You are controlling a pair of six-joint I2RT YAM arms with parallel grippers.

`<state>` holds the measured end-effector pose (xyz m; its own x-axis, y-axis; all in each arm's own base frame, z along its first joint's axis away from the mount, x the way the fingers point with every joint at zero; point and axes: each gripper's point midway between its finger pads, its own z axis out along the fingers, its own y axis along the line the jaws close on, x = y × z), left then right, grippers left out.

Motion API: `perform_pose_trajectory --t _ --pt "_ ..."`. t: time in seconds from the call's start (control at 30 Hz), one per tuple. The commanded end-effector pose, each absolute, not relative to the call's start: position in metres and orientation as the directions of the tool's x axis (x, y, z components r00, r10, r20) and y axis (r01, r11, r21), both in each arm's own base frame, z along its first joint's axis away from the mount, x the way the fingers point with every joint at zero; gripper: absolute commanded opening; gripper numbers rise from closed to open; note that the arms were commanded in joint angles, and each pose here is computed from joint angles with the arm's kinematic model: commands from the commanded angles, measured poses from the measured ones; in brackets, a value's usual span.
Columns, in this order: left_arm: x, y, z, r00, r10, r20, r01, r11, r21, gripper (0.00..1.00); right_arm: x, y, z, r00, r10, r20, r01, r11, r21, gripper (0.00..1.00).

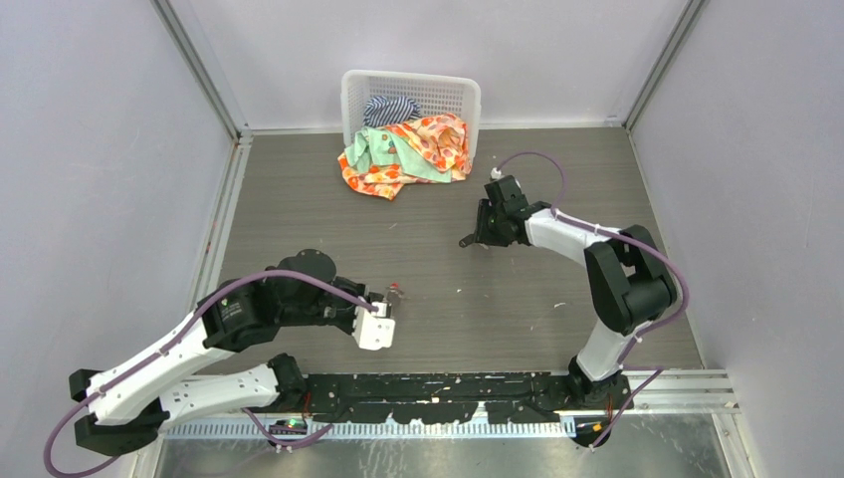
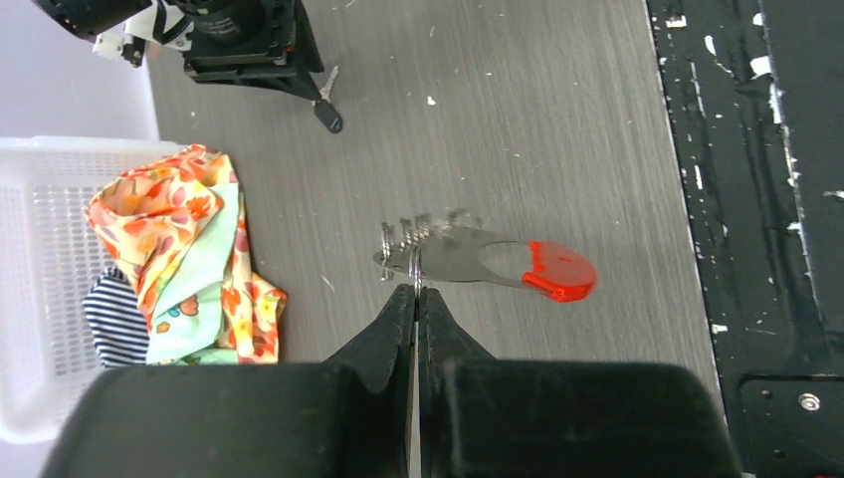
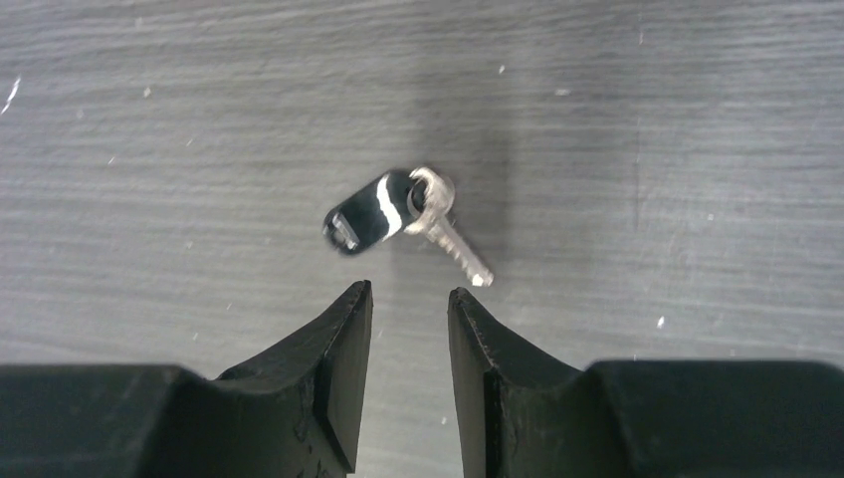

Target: Put the keys on the keyring

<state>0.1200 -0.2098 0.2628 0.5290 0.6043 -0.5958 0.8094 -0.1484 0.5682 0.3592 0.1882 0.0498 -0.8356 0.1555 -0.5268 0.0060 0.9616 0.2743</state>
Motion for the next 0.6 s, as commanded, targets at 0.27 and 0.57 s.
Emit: perform_pose_trajectory --t 0.27,0.57 --pt "0.109 -0.225 0.273 0.539 0.512 -0.669 0.82 -0.139 0.555 0.0 0.414 0.195 0.041 -0.768 0.253 -0.589 0.073 0.947 0.313 0.4" --pt "0.112 -0.223 0.274 0.519 0.52 -0.678 0.827 -0.106 0.552 0.0 0.426 0.208 0.042 -0.77 0.243 -0.59 0.035 0.939 0.342 0.2"
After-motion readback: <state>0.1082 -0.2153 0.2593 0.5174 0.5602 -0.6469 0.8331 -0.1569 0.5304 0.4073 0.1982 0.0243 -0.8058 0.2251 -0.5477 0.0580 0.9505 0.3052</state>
